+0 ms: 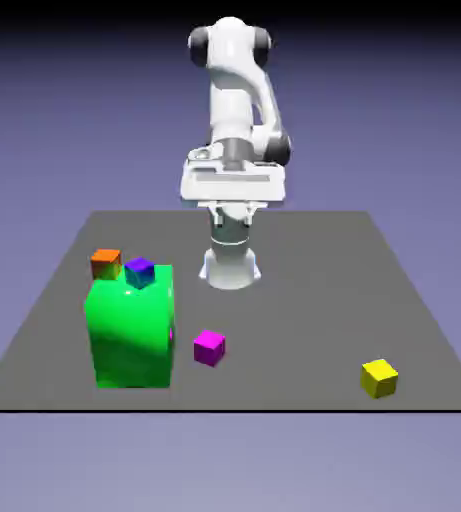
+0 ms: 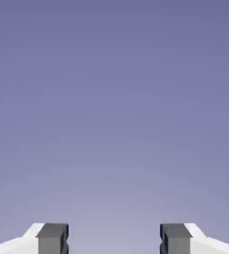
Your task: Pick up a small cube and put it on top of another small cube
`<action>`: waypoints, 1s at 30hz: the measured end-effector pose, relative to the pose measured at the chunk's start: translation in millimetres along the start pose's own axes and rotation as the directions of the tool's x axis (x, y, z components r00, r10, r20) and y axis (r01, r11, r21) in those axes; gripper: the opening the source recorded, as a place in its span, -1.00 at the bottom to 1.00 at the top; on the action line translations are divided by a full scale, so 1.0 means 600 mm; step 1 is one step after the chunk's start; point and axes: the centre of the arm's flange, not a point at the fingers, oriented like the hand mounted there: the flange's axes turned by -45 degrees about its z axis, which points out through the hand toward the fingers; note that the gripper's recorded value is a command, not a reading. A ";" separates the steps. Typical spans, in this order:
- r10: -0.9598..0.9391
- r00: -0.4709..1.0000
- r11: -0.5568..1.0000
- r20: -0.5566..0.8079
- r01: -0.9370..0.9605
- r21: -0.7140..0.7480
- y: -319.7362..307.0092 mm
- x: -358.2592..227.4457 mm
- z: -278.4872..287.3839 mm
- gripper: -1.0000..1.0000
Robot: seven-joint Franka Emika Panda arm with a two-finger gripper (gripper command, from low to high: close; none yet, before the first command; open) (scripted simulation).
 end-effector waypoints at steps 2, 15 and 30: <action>-0.078 0.997 0.997 0.025 0.077 0.024 -0.007 -0.008 0.013 0.00; -0.588 0.799 0.804 0.127 0.561 0.196 -0.060 -0.095 0.106 0.00; -0.973 0.208 0.229 0.096 0.900 0.370 -0.100 -0.249 0.192 0.00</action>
